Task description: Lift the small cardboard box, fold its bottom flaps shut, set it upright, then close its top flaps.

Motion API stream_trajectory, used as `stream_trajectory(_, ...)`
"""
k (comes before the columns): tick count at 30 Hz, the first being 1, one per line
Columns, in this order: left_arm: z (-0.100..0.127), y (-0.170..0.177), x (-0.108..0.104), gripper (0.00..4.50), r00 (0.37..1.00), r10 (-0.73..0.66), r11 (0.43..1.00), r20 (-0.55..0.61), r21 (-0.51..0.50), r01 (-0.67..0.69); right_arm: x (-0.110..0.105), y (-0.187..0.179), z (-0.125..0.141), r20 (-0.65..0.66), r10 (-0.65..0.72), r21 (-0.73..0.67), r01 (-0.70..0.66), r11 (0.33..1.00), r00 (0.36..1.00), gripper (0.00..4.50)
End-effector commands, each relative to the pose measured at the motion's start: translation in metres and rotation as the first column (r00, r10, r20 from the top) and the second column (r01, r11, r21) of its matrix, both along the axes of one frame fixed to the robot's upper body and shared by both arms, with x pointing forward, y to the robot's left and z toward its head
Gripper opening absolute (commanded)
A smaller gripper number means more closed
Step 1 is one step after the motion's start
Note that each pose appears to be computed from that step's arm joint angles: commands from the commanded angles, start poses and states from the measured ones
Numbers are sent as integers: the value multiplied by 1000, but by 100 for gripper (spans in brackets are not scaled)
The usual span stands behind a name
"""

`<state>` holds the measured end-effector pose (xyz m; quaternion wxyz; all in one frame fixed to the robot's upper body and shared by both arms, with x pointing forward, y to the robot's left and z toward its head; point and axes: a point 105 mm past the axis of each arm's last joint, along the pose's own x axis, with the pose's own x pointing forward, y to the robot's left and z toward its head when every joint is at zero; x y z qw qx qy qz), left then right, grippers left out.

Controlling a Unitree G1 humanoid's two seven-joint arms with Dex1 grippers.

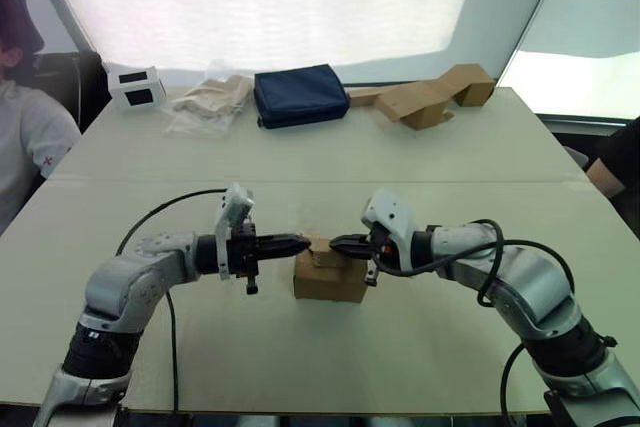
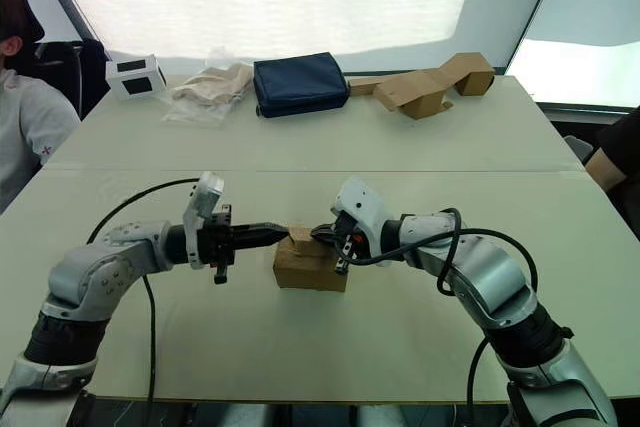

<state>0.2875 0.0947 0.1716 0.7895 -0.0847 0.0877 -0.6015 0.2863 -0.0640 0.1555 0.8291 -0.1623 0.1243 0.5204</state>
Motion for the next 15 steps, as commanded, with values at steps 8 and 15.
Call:
stream_trajectory(8, -17, -10, 22, 2, 997, 53, 998, 47, 35, -55, -4, 3, 10, 52, 16, 14, -17, 1000, 999, 0)
stream_trajectory(15, -25, -13, 19, 2, 998, 55, 998, 37, 34, -56, -13, 5, 25, 94, 37, 70, -44, 997, 995, 0)
